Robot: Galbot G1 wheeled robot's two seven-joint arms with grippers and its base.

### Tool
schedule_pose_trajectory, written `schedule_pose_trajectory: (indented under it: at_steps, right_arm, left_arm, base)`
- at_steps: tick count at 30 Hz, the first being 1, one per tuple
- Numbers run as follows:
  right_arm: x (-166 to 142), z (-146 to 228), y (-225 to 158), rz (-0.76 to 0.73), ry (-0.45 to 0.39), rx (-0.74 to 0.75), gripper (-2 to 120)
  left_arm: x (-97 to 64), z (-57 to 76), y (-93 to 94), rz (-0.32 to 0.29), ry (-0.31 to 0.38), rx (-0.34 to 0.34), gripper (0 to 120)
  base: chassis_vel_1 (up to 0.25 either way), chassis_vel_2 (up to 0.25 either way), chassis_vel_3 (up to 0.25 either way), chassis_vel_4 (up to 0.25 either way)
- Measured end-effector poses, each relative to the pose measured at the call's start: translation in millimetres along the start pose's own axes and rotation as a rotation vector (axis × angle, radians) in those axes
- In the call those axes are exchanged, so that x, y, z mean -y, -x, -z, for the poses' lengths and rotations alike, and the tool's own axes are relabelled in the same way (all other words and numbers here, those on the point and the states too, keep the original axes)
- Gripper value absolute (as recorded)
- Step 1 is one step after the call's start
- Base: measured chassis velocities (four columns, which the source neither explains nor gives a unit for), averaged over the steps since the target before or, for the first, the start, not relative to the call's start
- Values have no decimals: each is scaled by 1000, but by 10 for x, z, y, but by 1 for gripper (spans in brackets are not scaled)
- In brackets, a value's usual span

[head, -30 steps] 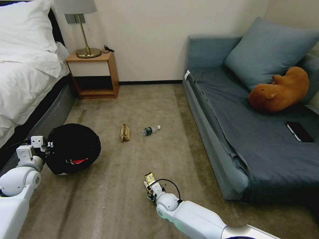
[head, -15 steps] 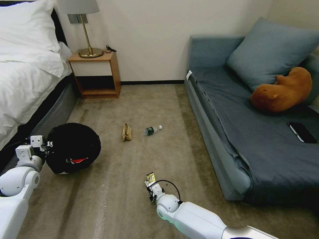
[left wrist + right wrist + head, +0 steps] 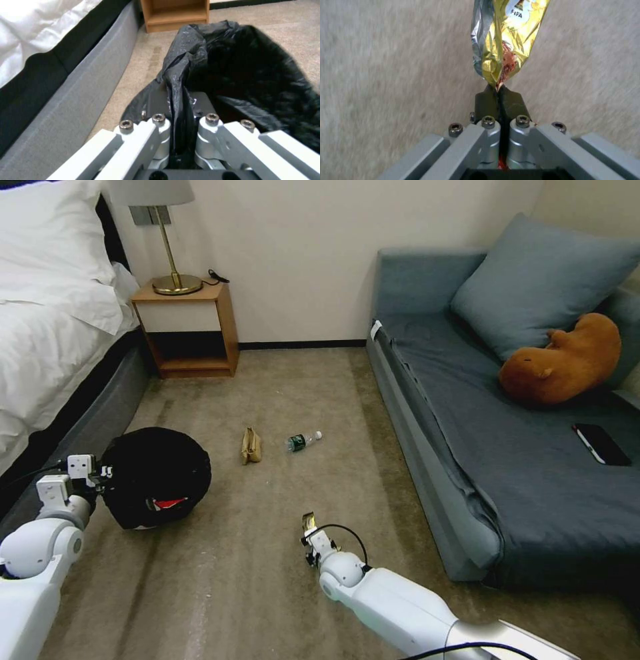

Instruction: Pick up the trash bin, then pick up the garbage on the floor and place it into the trash bin.

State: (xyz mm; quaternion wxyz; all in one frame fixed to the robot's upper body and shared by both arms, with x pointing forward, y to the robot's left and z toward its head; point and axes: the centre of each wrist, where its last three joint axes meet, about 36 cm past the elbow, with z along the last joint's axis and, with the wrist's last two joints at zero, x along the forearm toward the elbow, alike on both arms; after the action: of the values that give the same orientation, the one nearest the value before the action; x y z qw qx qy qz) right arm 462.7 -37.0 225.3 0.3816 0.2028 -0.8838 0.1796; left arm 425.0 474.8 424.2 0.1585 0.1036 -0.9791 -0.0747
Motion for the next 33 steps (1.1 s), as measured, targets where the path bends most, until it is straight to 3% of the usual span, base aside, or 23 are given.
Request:
schedule_pose_trajectory:
  at_steps: [8,15,23,26,29,33]
  right_arm:
    - [67,290,-123,17,18,70,0]
    - [32,980,-433,140,23,251,0]
    - [-39,1793,-861,299,85,410,0]
    - [-58,1900,-926,322,93,432,0]
    - [-185,2333,-1147,388,80,523,0]
    - [-268,2452,-1152,405,54,538,0]
  left_arm:
    - [66,-38,-13,-16,1,-1,5]
    - [178,-77,-28,-41,-11,5,5]
    - [310,-75,-63,-74,-22,15,5]
    - [332,-75,-67,-79,-23,17,5]
    - [555,-31,-143,-119,-31,39,5]
    - [679,0,-209,-143,-34,49,5]
  base:
    - [0,0,0,0]
    - [0,0,0,0]
    - [0,0,0,0]
    - [0,0,0,0]
    - [0,0,0,0]
    - [0,0,0,0]
